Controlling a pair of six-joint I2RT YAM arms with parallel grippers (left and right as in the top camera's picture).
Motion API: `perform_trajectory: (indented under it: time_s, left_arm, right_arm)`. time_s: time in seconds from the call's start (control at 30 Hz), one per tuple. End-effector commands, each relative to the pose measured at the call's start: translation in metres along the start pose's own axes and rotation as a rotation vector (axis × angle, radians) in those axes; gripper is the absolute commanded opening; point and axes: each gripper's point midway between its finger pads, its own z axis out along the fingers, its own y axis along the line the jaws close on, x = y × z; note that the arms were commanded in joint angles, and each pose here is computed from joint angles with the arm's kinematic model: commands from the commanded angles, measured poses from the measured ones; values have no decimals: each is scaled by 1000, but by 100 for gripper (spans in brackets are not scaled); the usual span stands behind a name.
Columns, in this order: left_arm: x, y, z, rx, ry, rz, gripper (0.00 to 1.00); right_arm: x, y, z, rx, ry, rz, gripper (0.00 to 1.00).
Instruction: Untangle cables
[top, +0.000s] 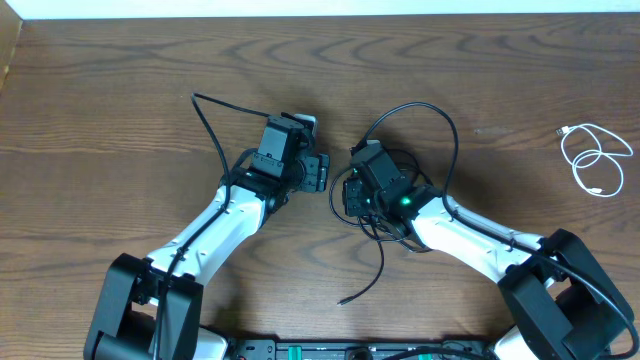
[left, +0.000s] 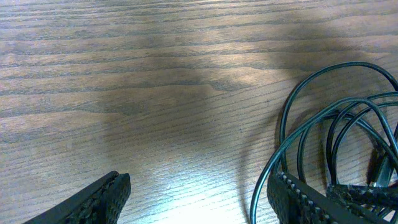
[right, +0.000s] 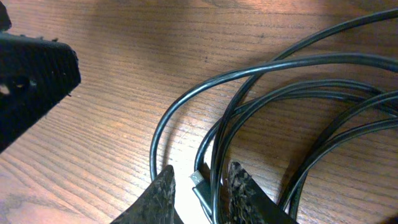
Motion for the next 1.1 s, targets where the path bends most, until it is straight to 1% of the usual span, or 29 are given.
perform_trajectory:
  time_s: [0.0,0.2,0.33,0.43,0.53,0.63,0.77,0.87,1.07]
  left_arm:
    - [0,1,-2,-11,-4,1,76]
    - [0,2,-2,-12,-4,1,76]
    - [0,1,-2,-11,-4,1,76]
    - [0,1,-2,-11,-4,1,76]
    - [0,1,-2,-11,-4,1,76]
    - [3,2,-2,-13,7,0,76]
    - [4,2,-2,-14,10,-1,76]
    - [4,2,-2,-14,10,-1,76]
    - [4,2,-2,-14,10,-1,76]
  right_arm:
    - [7,-5,8,20,23,-13,24]
    - [18,-15,21,57,55,-14,17]
    - [21,-17,24,66,63,-2,10]
    - [19,-16,24,62,56,13,1]
    - [18,-16,24,61,53,13,1]
    - [18,-9,20,19,63,17,1]
    - [3,-1,7,-29,30,30,1]
    - [-3,-5,-1,-25,18,43,1]
    - [3,-13,-3,0,48,54,1]
